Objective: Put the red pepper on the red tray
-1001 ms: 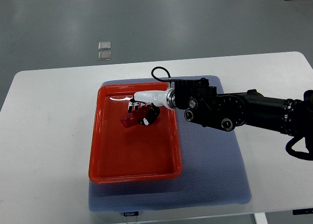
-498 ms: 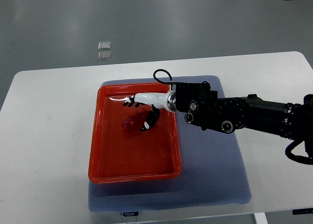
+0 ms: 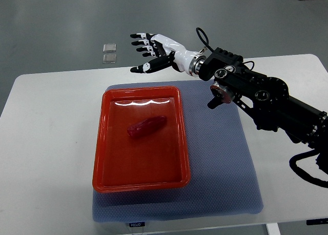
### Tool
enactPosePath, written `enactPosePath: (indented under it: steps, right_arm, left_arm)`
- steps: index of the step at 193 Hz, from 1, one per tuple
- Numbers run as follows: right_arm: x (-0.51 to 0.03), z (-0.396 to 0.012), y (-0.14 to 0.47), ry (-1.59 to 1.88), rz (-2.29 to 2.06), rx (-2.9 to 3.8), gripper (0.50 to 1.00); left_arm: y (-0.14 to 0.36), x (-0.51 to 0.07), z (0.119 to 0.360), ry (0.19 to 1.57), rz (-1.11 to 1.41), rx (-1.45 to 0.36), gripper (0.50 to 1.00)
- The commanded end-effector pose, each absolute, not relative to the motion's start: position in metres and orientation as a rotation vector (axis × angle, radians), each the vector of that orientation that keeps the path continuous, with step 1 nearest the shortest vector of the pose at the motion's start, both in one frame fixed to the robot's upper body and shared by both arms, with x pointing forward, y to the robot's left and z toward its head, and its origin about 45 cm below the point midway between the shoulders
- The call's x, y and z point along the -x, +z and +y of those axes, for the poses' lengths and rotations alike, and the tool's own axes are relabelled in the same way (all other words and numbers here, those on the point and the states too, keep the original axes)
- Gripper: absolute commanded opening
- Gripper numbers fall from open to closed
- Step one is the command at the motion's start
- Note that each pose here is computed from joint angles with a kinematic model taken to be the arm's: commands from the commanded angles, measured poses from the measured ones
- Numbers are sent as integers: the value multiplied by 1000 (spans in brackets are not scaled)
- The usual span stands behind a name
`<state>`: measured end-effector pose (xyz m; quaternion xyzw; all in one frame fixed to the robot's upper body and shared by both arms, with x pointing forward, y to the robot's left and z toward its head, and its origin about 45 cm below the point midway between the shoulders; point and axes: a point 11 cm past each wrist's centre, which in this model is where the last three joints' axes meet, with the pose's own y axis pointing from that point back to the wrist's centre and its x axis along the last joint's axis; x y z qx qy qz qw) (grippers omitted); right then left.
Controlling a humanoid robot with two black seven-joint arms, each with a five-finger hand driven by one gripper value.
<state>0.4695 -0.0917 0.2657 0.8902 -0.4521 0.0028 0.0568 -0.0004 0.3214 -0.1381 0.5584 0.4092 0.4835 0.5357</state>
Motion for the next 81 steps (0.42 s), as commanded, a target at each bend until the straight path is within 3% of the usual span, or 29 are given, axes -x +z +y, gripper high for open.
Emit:
enactPosePath:
  steps: [1, 35, 81]
  right_arm:
    - [-470, -121, 250, -336, -1588, -2742, 889]
    - [-459, -167, 212, -843, -1930, -2725, 905]
    - [-450, -186, 190, -996, -2031, -2693, 905]
  left_arm:
    - [-138, 1, 321, 1150, 975, -1329, 1000]
    - [-138, 1, 320, 1147, 976, -1327, 1000]
    - [-138, 1, 320, 1147, 976, -1327, 1000]
